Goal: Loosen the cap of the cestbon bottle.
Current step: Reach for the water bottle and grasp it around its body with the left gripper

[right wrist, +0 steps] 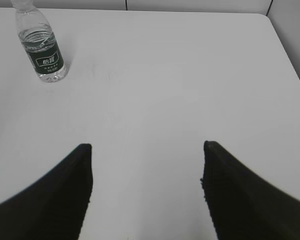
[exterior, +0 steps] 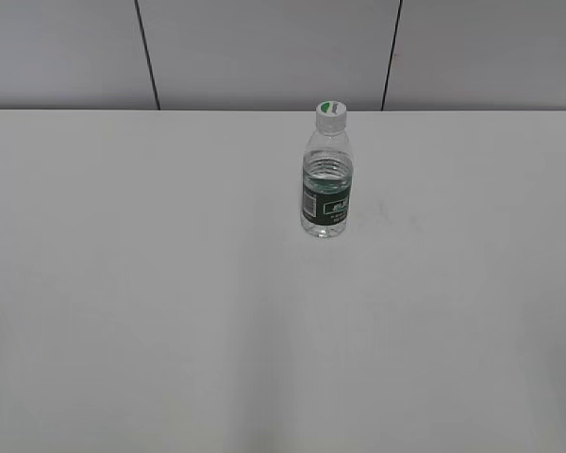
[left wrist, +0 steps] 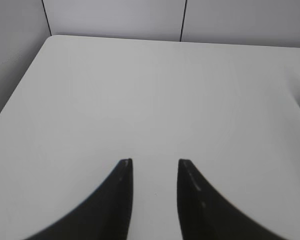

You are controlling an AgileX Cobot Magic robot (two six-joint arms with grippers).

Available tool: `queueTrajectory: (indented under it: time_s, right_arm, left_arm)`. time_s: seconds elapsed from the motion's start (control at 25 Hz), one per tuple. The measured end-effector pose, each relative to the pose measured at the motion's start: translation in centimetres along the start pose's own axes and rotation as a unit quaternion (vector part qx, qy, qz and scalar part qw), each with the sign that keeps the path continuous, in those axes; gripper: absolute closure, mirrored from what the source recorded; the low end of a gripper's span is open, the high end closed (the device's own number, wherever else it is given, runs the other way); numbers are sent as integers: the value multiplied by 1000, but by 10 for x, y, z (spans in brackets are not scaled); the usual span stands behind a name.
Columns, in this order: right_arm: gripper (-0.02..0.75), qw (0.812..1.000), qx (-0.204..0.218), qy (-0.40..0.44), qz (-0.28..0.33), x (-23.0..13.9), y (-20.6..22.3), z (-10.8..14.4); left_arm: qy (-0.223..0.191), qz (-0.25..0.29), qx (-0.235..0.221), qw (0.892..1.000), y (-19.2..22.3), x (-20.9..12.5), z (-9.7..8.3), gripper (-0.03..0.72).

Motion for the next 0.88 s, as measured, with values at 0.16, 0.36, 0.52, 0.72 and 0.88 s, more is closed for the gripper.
queueTrajectory:
  time_s: [0.16, 0.36, 0.52, 0.72, 0.88]
  right_arm:
    - [211, 1000, 0, 0, 0, 0, 0, 0]
    - [211, 1000, 0, 0, 0, 0, 0, 0]
    - [211, 1000, 0, 0, 0, 0, 0, 0]
    - [211, 1000, 0, 0, 0, 0, 0, 0]
    - [211, 1000, 0, 0, 0, 0, 0, 0]
  left_arm:
    - [0, 0, 0, 1000, 0, 0, 0, 451]
    - [0, 0, 0, 1000, 0, 0, 0, 451]
    - [0, 0, 0, 1000, 0, 0, 0, 451]
    - [0, 0, 0, 1000, 0, 0, 0, 451]
    - [0, 0, 0, 1000, 0, 0, 0, 451]
Point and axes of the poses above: a point on each arm's last joint axis where the gripper is mounted, y pointing out along that axis toward the gripper, z along the wrist's bending axis when the last joint is at zero, x = y × z, the point moved 7 cm from there along y, pointing out along that axis toward the gripper, and after that the axes turned 10 degrees about -y, right-handed, at the moved point
